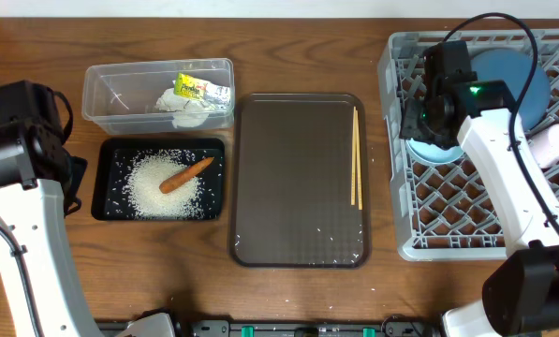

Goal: Sort waste into correct bins and load items into the dishwasher rack

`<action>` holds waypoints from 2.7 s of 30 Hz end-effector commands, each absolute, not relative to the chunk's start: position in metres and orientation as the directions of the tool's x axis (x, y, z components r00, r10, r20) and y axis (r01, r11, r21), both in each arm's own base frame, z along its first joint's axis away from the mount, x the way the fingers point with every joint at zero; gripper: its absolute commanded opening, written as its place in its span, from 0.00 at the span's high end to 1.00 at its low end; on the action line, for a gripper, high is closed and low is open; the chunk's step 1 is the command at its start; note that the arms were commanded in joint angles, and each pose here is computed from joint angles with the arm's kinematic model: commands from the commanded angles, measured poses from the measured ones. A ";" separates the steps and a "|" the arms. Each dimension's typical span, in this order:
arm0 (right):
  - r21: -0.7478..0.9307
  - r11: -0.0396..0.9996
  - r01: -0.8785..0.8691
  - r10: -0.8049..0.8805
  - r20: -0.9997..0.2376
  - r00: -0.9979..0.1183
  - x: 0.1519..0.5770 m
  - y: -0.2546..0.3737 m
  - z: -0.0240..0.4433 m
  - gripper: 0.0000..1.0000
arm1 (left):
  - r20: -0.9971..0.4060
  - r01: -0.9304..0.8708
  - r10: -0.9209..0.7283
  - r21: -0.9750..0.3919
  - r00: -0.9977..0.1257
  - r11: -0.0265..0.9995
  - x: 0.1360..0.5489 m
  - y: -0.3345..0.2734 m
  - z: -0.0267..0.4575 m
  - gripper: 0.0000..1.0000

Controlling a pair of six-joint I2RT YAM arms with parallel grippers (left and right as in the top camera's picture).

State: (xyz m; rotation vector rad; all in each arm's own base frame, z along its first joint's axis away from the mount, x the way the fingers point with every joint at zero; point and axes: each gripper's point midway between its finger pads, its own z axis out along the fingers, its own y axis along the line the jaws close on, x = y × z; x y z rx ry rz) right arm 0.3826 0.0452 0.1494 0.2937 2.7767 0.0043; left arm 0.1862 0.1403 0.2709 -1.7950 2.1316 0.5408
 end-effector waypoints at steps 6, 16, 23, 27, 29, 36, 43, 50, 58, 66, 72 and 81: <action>0.007 0.992 0.129 0.124 -0.331 -0.935 0.382 0.060 0.142 0.50 | -0.441 -0.974 -0.873 0.173 -0.208 0.145 0.167 0.139 0.271 0.05; -0.028 0.988 0.151 0.135 -0.318 -0.939 0.380 0.054 0.135 0.59 | -0.442 -0.974 -0.873 0.174 -0.208 0.145 0.167 0.139 0.271 0.05; -0.054 0.985 0.163 0.140 -0.293 -0.946 0.372 0.049 0.117 0.59 | -0.442 -0.974 -0.873 0.174 -0.208 0.145 0.167 0.139 0.271 0.05; -0.052 0.984 0.170 0.148 -0.293 -0.944 0.371 0.049 0.112 0.64 | -0.442 -0.974 -0.873 0.174 -0.208 0.145 0.167 0.139 0.271 0.05; -0.047 0.984 0.170 0.148 -0.305 -0.941 0.374 0.050 0.113 0.69 | -0.442 -0.974 -0.873 0.174 -0.209 0.145 0.167 0.139 0.271 0.05; -0.036 0.985 0.169 0.149 -0.321 -0.935 0.379 0.051 0.121 0.95 | -0.442 -0.974 -0.873 0.174 -0.208 0.145 0.167 0.139 0.271 0.05; 0.066 0.985 0.161 0.174 -0.352 -0.920 0.383 0.059 0.165 0.99 | -0.442 -0.974 -0.873 0.174 -0.208 0.145 0.167 0.139 0.271 0.05; 0.177 0.958 0.225 0.277 -0.369 -0.887 0.362 0.033 0.212 0.99 | -0.441 -0.974 -0.873 0.173 -0.208 0.145 0.167 0.139 0.271 0.05; 0.517 0.852 0.089 0.288 -0.319 -0.903 0.340 0.006 0.227 0.99 | -0.442 -0.974 -0.873 0.174 -0.208 0.145 0.167 0.139 0.271 0.05; 0.813 0.549 -0.195 0.354 -0.437 -0.827 0.339 0.001 0.248 0.99 | -0.441 -0.974 -0.873 0.173 -0.208 0.145 0.167 0.139 0.271 0.05; 0.854 0.476 -0.209 0.413 -0.427 -0.805 0.336 -0.008 0.232 0.99 | -0.441 -0.974 -0.873 0.174 -0.209 0.145 0.167 0.139 0.271 0.05; 0.849 0.527 -0.032 0.500 -0.340 -0.797 0.327 -0.041 0.199 0.99 | -0.442 -0.974 -0.873 0.174 -0.208 0.145 0.167 0.139 0.271 0.04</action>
